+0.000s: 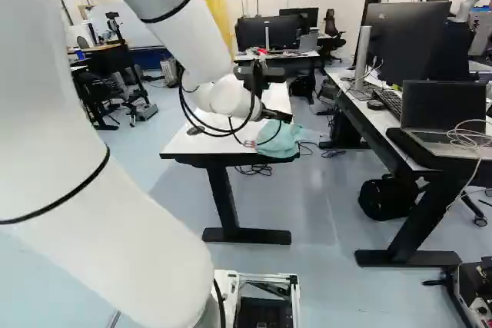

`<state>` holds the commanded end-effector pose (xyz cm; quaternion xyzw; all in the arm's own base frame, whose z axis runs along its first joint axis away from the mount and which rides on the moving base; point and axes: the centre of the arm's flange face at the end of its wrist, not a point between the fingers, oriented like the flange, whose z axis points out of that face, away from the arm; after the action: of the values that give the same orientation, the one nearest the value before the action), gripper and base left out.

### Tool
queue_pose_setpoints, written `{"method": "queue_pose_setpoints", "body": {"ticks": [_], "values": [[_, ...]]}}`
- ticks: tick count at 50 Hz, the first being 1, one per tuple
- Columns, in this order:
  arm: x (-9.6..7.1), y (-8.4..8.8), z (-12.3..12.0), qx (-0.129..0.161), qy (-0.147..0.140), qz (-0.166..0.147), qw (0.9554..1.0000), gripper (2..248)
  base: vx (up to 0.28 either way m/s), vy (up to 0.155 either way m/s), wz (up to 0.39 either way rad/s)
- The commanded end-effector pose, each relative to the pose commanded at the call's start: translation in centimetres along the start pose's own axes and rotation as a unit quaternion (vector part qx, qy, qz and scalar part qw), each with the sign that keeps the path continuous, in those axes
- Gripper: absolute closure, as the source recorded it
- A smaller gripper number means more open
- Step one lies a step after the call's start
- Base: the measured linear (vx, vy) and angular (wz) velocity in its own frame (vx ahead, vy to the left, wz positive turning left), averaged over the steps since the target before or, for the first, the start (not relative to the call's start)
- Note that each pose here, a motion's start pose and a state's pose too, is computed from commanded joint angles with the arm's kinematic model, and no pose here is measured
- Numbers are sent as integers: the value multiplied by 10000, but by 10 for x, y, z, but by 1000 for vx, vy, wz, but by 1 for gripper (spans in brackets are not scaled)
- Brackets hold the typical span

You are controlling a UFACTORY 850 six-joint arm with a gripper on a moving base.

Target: Clean the table with the green towel

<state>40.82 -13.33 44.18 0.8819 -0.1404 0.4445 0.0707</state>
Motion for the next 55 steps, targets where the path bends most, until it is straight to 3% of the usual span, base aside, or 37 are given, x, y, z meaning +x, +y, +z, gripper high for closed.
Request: {"method": "queue_pose_setpoints", "body": {"ticks": [14,37,55], "values": [[14,5,19,-45,3,33,10000,3,0,0,0],[14,5,19,-46,-4,34,10000,3,0,0,0],[3,5,34,-46,-192,35,9998,3,0,0,0]]}}
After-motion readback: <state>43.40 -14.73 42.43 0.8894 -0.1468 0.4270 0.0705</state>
